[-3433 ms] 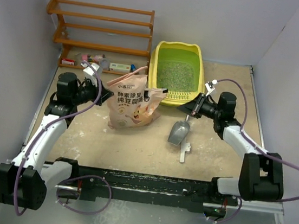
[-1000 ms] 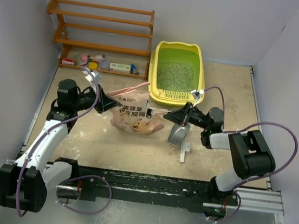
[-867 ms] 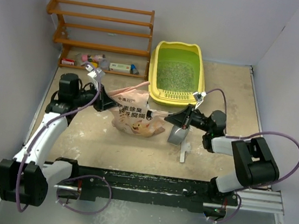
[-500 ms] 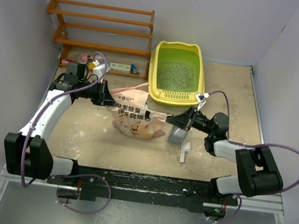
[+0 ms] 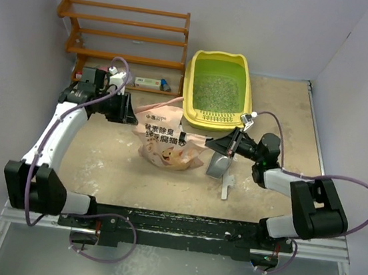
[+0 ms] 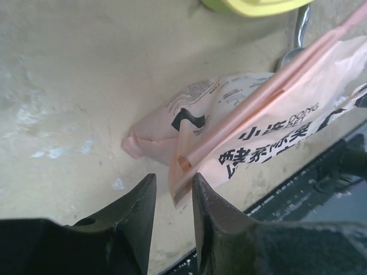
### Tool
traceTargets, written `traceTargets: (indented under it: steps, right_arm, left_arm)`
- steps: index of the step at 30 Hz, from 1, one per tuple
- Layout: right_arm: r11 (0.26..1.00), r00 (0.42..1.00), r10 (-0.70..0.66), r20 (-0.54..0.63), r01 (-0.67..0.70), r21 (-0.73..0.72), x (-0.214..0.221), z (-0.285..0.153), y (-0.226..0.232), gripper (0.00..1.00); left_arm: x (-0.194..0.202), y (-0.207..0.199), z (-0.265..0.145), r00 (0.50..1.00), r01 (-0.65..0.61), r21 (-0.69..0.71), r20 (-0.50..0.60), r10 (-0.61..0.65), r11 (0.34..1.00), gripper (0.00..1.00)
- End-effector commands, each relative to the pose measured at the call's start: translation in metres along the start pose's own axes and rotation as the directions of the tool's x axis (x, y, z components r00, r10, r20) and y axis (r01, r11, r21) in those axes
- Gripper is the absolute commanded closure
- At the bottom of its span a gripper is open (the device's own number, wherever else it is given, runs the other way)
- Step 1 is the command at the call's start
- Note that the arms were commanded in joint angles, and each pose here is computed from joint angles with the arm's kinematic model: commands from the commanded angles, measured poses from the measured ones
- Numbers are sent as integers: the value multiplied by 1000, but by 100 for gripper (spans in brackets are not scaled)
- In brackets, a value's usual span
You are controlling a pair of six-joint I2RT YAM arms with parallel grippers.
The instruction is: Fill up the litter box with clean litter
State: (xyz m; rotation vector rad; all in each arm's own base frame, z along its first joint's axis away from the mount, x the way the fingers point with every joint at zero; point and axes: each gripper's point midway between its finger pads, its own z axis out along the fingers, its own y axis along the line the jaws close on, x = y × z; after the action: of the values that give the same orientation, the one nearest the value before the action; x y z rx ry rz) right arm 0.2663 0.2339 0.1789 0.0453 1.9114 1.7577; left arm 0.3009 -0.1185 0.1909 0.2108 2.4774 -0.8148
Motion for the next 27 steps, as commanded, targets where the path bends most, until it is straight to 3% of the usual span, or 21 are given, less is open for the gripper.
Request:
traceTargets:
  steps: [1,2,4,6,8,13,17,22,24,27]
  right_arm:
    - [993,995,-100,11,100,60,-18,-1,12,100]
    - [989,992,-126,2,126,74,-19,-2,15,100]
    - [983,988,-153,-9,153,97,-20,-3,19,100]
    - [979,985,-170,-26,171,114,-20,-5,22,100]
    - [975,983,-181,-36,184,128,-19,-7,22,100]
    - [967,978,-196,-65,204,151,-15,-9,20,100]
    - [962,977,-199,-81,211,174,-14,-10,15,100]
    - [962,976,-201,-84,213,171,-14,-11,16,100]
    - [962,976,-197,-88,210,173,-13,-11,17,100]
    - [962,975,-197,-98,212,174,-10,-12,17,100]
  left_arm:
    - [-59,-46,-54,909,-252,-100,317,271,962,64]
    - [-62,-67,-61,853,-347,-98,379,358,933,63]
    - [-60,-108,-73,679,-553,-103,519,519,827,61]
    - [-45,-135,-86,532,-675,-117,607,591,728,60]
    - [-30,-144,-88,455,-743,-125,627,633,658,60]
    - [-3,-135,-62,421,-826,-103,541,728,555,59]
    - [-2,-138,-52,338,-869,-149,517,787,471,58]
    - [3,-137,-20,297,-915,-130,426,855,382,55]
    - [4,-133,-6,256,-929,-159,374,891,333,52]
    - [3,-135,2,196,-941,-191,369,909,280,38]
